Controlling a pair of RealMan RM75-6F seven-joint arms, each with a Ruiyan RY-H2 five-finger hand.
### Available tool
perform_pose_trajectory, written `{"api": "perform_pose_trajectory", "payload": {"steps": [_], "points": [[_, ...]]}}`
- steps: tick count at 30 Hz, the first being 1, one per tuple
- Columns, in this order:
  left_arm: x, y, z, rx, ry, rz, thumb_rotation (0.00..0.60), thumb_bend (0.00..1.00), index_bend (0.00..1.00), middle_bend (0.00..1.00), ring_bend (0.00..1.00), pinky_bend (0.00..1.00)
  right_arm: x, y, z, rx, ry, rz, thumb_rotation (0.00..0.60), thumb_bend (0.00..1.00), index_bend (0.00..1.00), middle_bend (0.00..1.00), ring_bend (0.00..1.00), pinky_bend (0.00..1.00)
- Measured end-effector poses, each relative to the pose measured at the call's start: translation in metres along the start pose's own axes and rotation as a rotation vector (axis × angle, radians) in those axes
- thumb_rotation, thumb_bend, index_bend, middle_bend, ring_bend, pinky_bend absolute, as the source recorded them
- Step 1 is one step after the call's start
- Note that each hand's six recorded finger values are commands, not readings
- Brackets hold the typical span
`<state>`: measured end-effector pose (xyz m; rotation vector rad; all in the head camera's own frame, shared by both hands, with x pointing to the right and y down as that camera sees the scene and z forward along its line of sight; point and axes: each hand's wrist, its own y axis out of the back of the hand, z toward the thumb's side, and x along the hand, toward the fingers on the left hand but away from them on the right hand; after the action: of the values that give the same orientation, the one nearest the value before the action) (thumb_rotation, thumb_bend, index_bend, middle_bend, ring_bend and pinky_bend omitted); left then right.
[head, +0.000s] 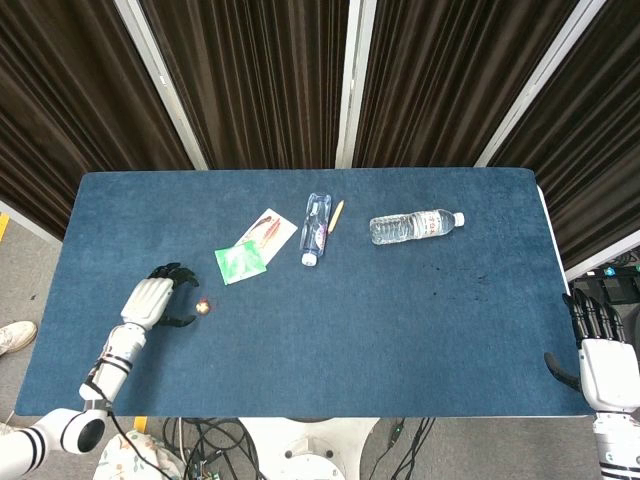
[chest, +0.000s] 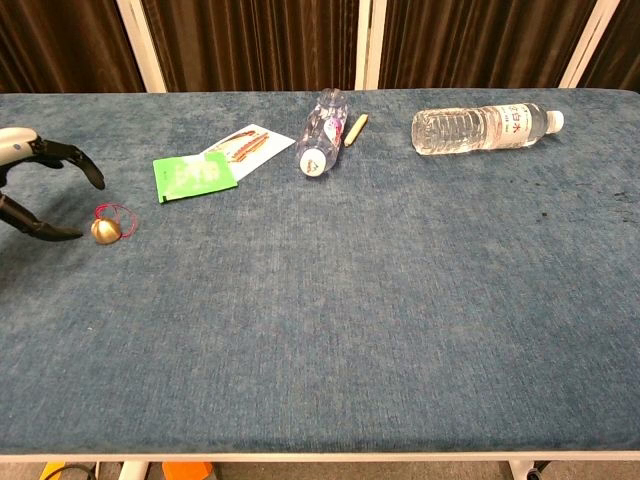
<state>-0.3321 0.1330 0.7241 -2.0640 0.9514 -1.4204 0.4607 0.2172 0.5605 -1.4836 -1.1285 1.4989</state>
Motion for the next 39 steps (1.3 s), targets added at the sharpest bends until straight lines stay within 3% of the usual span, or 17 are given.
{"api": "perform_pose_trajectory", "payload": {"steps": [19, 39], "points": [[0.0081, -0.0051, 0.0090, 0.028, -0.019, -0.031, 0.600, 0.33, 0.44, 0.26, 0.07, 0.12, 0.0010, -0.0067, -0.0071, -0.010, -0.015, 0.015, 0.600, 0.15, 0.00, 0.00, 0.00, 0.01], [0.0086, -0.0072, 0.0110, 0.034, -0.015, -0.044, 0.600, 0.34, 0.50, 0.28, 0.07, 0.12, 0.0004, -0.0078, -0.0085, -0.012, -0.019, 0.019, 0.600, 0.15, 0.00, 0.00, 0.00, 0.01]]}}
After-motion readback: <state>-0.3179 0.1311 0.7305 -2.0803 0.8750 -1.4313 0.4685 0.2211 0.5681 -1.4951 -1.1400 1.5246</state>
